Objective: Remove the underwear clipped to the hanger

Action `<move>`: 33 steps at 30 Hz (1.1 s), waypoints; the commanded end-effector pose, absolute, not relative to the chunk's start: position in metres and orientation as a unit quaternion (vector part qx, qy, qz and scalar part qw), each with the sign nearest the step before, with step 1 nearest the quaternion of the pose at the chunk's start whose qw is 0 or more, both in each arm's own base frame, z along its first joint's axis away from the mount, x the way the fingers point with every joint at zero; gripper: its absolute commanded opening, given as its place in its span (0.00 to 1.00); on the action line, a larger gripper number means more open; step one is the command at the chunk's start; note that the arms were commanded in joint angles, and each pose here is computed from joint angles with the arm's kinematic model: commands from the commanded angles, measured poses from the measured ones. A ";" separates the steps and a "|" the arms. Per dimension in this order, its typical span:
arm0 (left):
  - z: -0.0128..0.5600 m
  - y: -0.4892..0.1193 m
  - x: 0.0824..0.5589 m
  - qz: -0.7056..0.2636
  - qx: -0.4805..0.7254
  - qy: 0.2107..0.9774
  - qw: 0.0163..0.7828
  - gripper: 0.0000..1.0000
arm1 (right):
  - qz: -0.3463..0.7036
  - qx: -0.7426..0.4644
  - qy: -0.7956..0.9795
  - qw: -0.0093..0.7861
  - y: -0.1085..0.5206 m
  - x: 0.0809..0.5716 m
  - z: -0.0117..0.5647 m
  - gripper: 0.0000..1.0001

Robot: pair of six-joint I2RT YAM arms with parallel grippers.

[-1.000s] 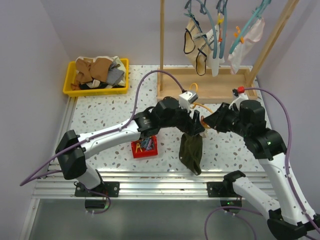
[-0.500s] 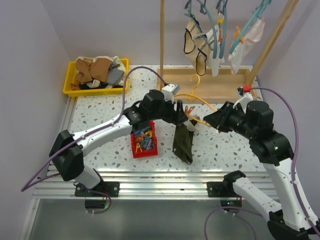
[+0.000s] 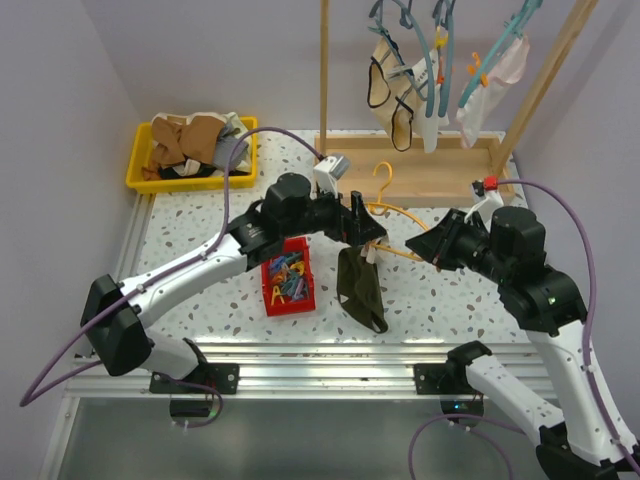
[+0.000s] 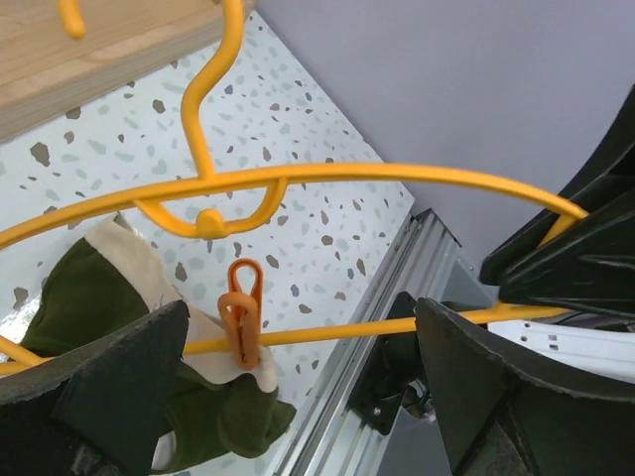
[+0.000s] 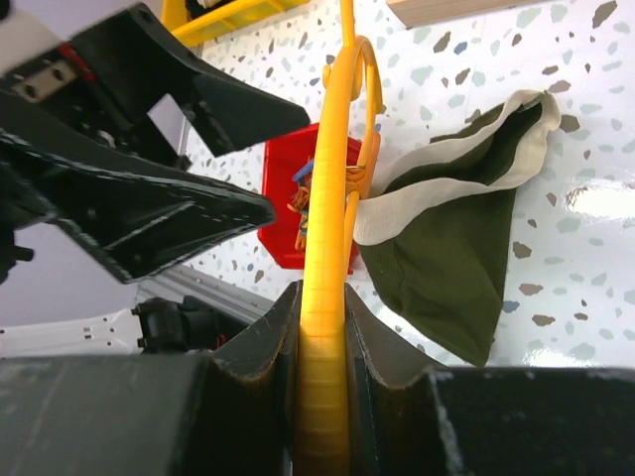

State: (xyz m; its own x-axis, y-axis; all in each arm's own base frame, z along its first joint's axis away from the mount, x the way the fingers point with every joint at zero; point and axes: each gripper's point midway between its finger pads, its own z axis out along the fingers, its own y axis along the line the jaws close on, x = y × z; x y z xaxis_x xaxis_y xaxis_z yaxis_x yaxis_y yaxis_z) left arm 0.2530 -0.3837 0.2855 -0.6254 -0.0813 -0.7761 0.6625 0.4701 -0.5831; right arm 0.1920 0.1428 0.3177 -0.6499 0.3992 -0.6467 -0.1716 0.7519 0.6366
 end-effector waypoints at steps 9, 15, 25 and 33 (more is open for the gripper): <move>0.281 -0.392 0.279 -0.409 0.172 0.814 0.374 0.91 | 0.353 0.062 0.817 0.452 0.143 0.201 0.335 0.00; 0.264 -0.402 0.281 -0.381 0.201 0.825 0.366 0.79 | 0.359 0.068 0.815 0.450 0.147 0.209 0.335 0.00; 0.244 -0.411 0.285 -0.373 0.230 0.825 0.358 0.36 | 0.366 0.077 0.810 0.451 0.149 0.212 0.338 0.00; 0.261 -0.394 0.291 -0.370 0.189 0.811 0.411 0.10 | 0.370 0.219 0.813 0.393 0.139 0.212 0.311 0.00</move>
